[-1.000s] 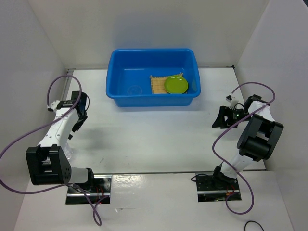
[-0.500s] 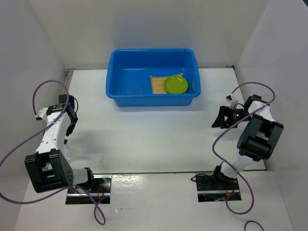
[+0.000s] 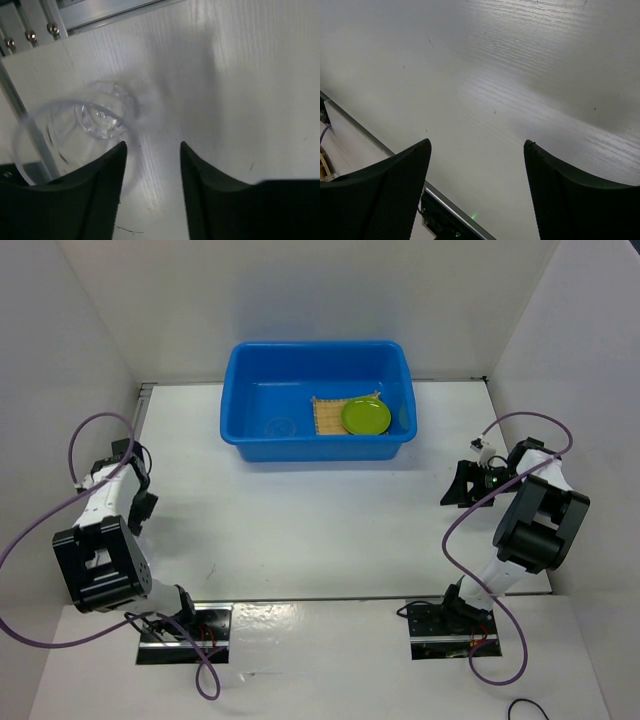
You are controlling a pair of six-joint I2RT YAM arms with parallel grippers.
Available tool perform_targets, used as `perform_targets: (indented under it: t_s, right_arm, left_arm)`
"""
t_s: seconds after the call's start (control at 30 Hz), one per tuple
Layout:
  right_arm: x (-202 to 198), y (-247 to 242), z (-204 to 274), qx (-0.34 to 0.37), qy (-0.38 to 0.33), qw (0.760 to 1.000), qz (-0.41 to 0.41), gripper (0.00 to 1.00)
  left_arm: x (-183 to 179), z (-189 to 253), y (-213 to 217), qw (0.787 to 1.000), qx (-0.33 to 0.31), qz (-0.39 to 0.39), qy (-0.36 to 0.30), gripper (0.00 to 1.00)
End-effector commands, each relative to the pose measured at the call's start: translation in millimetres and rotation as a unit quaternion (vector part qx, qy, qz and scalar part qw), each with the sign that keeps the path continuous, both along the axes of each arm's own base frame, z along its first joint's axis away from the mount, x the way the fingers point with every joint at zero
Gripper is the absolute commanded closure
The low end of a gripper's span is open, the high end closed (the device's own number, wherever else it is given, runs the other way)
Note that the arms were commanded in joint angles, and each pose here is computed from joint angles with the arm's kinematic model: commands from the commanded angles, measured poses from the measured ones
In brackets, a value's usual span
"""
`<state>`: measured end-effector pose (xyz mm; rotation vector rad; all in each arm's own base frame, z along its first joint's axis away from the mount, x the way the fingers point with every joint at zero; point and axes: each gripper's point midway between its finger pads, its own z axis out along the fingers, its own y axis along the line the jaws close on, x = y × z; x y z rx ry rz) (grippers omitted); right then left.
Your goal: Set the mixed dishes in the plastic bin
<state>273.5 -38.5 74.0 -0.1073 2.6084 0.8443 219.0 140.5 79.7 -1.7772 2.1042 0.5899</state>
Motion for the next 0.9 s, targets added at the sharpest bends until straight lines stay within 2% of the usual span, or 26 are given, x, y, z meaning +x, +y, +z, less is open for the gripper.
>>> perform_targets:
  t_s: [0.0, 0.07, 0.13, 0.23, 0.43, 0.5, 0.57, 0.67, 0.7, 0.77, 0.8, 0.87]
  right_arm:
    - [6.0, -2.3, 9.8, 0.005, -0.015, 1.000, 0.003, 0.20]
    - [5.6, -4.8, 9.8, 0.005, -0.015, 1.000, -0.002, 0.20]
    - [5.6, -4.9, 9.8, 0.005, -0.015, 1.000, -0.002, 0.20]
    - [4.4, -10.7, 7.5, 0.007, -0.011, 1.000, -0.012, 0.20]
    - [3.5, -16.1, 7.3, 0.005, -0.014, 1.000, -0.018, 0.20]
    - [3.5, -16.1, 7.3, 0.005, -0.014, 1.000, -0.018, 0.20]
    - [3.5, -16.1, 7.3, 0.005, -0.014, 1.000, -0.018, 0.20]
    - [1.5, -14.8, 4.6, 0.011, -0.005, 1.000, -0.018, 0.20]
    - [1.4, -14.8, 4.6, 0.011, -0.005, 1.000, -0.018, 0.17]
    - [1.5, -15.1, 4.4, 0.009, -0.007, 1.000, -0.015, 0.17]
    - [2.5, -14.2, 8.3, 0.010, -0.015, 1.000, -0.015, 0.17]
    - [2.4, -17.0, 11.6, 0.006, -0.021, 1.000, -0.019, 0.17]
  left_arm:
    - [16.0, -10.2, -8.7, 0.997, -0.036, -0.063, -0.009, 0.52]
    - [16.9, -6.8, -9.8, 0.997, -0.037, -0.069, -0.015, 0.93]
    - [21.0, -2.2, -9.5, 0.996, -0.032, -0.083, -0.031, 1.00]
    - [23.1, 8.0, -8.2, 0.994, -0.016, -0.093, -0.058, 1.00]
    - [32.6, 56.5, -4.5, 0.985, 0.024, -0.122, -0.123, 1.00]
    - [44.2, 87.3, -7.5, 0.973, 0.037, -0.144, -0.177, 1.00]
    - [61.4, 134.5, -12.8, 0.952, 0.052, -0.174, -0.248, 1.00]
    - [95.4, 213.6, -36.8, 0.904, 0.063, -0.231, -0.355, 1.00]
    - [114.6, 222.1, -49.6, 0.893, 0.047, -0.257, -0.366, 1.00]
    - [135.5, 244.0, -67.9, 0.874, 0.045, -0.315, -0.366, 1.00]
    - [158.1, 272.1, -88.8, 0.855, 0.047, -0.353, -0.377, 1.00]
    - [171.7, 284.9, -113.1, 0.838, 0.056, -0.406, -0.360, 1.00]
